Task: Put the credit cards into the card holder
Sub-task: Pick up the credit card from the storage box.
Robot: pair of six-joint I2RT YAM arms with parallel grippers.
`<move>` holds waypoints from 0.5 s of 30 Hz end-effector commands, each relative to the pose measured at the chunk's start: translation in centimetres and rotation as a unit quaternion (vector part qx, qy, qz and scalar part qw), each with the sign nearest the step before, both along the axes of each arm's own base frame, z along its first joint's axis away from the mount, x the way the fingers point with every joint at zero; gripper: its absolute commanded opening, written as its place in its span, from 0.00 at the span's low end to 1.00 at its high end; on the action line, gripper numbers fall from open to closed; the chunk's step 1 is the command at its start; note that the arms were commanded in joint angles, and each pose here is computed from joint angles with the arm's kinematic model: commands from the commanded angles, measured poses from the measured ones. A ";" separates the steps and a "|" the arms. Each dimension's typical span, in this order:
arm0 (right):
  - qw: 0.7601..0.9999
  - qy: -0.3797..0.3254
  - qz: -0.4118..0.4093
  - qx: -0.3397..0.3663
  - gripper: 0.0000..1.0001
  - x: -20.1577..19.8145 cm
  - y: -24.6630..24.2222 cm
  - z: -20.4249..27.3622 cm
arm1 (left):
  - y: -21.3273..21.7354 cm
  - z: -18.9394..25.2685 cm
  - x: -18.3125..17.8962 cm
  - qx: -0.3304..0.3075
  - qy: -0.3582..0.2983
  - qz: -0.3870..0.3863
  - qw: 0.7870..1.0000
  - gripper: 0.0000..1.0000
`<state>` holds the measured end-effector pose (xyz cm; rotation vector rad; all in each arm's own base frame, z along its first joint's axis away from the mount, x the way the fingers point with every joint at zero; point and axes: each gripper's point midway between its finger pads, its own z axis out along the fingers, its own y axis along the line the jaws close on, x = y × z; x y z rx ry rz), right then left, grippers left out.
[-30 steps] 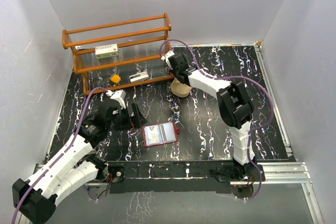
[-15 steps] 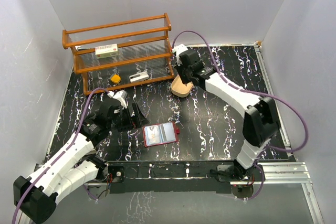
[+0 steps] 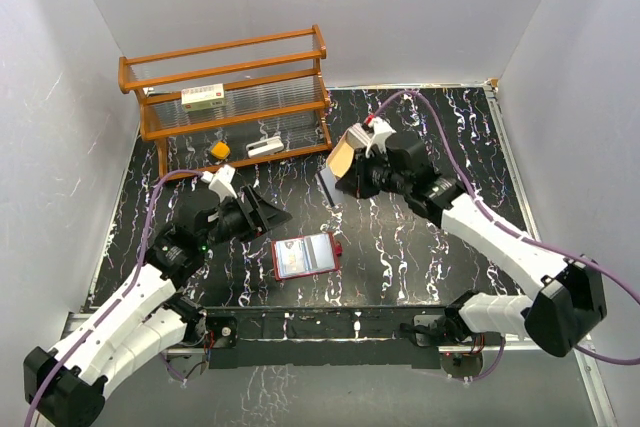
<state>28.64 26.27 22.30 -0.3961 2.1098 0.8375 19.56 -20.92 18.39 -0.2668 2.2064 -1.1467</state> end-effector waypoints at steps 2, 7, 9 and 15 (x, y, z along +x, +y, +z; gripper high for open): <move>0.987 0.033 0.066 0.143 0.00 -3.8 2.7 3.5 | -2.6 4.1 -0.1 -0.105 -0.031 -0.040 0.993 0.58; 0.964 0.072 0.091 0.240 0.00 -6.7 3.2 4.9 | -3.5 5.6 -0.3 -0.130 -0.048 -0.069 0.988 0.45; 0.949 0.084 0.098 0.288 0.00 -7.8 3.2 5.6 | -3.8 5.7 -0.4 -0.149 -0.045 -0.073 0.985 0.43; 0.932 0.087 0.094 0.338 0.00 -8.9 2.5 6.2 | -4.2 6.1 -0.5 -0.177 -0.040 -0.077 0.980 0.47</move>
